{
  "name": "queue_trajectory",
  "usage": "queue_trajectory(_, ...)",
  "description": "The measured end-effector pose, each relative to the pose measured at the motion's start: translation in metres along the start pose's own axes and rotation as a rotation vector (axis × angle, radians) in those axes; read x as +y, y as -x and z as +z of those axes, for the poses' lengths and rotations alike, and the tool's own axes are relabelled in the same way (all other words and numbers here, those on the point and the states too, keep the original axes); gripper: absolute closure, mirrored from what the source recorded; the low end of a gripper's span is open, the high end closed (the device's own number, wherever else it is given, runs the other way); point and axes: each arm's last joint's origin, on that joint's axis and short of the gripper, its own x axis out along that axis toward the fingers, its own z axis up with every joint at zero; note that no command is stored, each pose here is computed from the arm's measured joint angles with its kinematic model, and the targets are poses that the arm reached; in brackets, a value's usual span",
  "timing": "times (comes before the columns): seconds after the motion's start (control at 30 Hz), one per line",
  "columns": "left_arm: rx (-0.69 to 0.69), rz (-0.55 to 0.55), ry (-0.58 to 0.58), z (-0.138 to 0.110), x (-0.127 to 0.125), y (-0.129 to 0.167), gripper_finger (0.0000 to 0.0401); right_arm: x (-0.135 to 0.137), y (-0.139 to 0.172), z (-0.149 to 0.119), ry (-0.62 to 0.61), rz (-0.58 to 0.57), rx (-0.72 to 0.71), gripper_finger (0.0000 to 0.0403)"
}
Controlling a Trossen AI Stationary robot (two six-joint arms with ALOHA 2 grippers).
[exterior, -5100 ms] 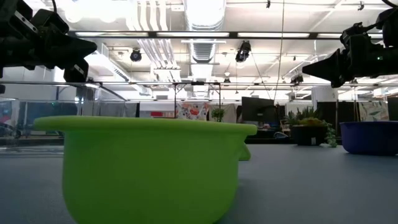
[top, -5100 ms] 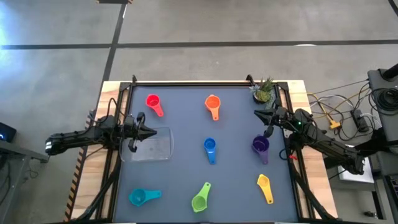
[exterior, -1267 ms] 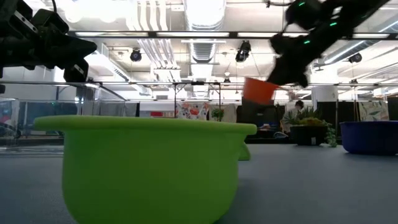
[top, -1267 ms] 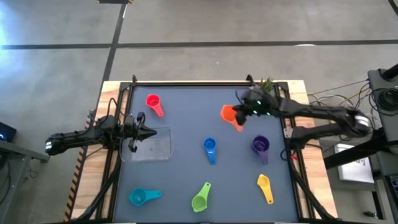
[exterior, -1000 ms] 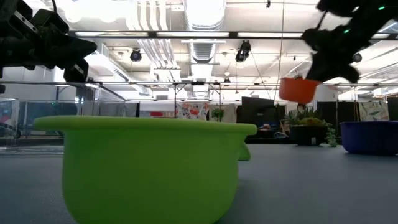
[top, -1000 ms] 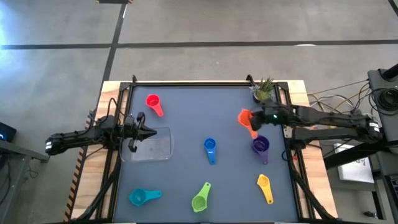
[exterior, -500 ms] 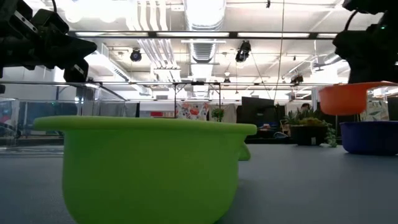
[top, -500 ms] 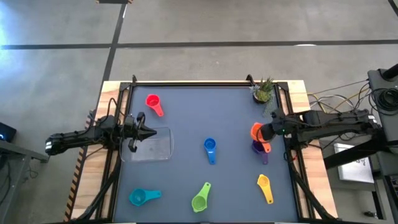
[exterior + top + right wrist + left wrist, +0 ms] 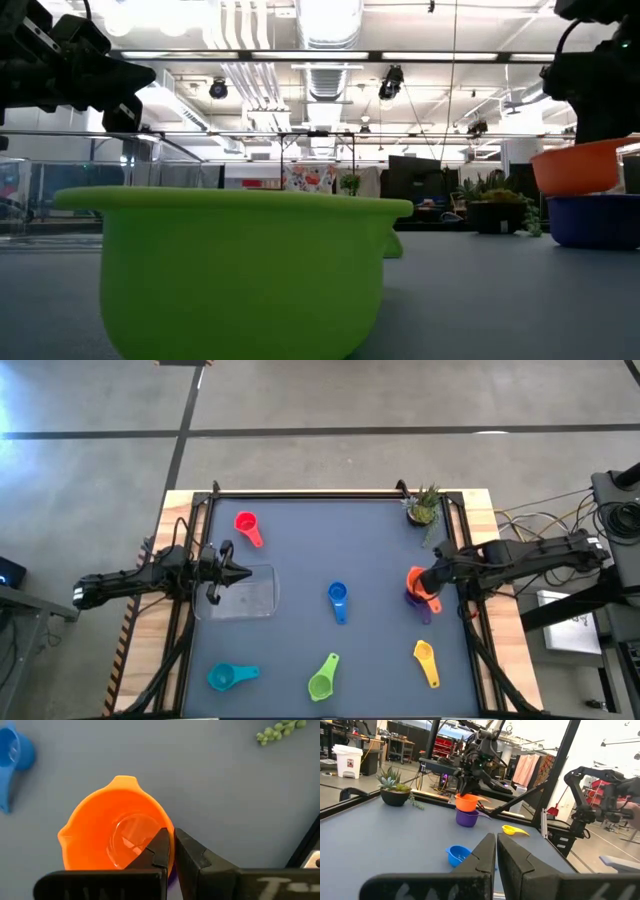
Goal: Nest measuring cups in basket
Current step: Stack the orange measuring cup on top of the violet measuring cup, then move the stacked measuring cups to the top center of the table
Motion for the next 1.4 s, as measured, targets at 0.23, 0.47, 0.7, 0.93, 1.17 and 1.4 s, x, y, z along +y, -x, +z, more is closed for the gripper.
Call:
queue_trajectory(0.23,0.0,0.0,0.0,0.0,0.0,0.0,0.0401,0.006,-0.009,-0.001,0.057,-0.055,0.062,0.0392)
queue_trajectory(0.47,0.0,0.0,0.0,0.0,0.0,0.0,0.0401,0.009,-0.013,-0.001,0.1,-0.08,0.092,0.0387)
queue_trajectory(0.7,0.0,0.0,0.0,0.0,0.0,0.0,0.0401,0.009,-0.014,-0.001,0.169,-0.078,0.093,0.0342)
queue_trajectory(0.93,0.0,0.0,0.0,0.0,0.0,0.0,0.0401,0.009,-0.014,-0.001,0.22,-0.075,0.093,0.0265)
queue_trajectory(1.17,0.0,0.0,0.0,0.0,0.0,0.0,0.0401,0.011,-0.019,-0.001,0.242,-0.109,0.101,0.0197)
queue_trajectory(1.4,0.0,0.0,0.0,0.0,0.0,0.0,0.0401,0.018,-0.039,-0.002,0.258,-0.166,0.127,0.0167)
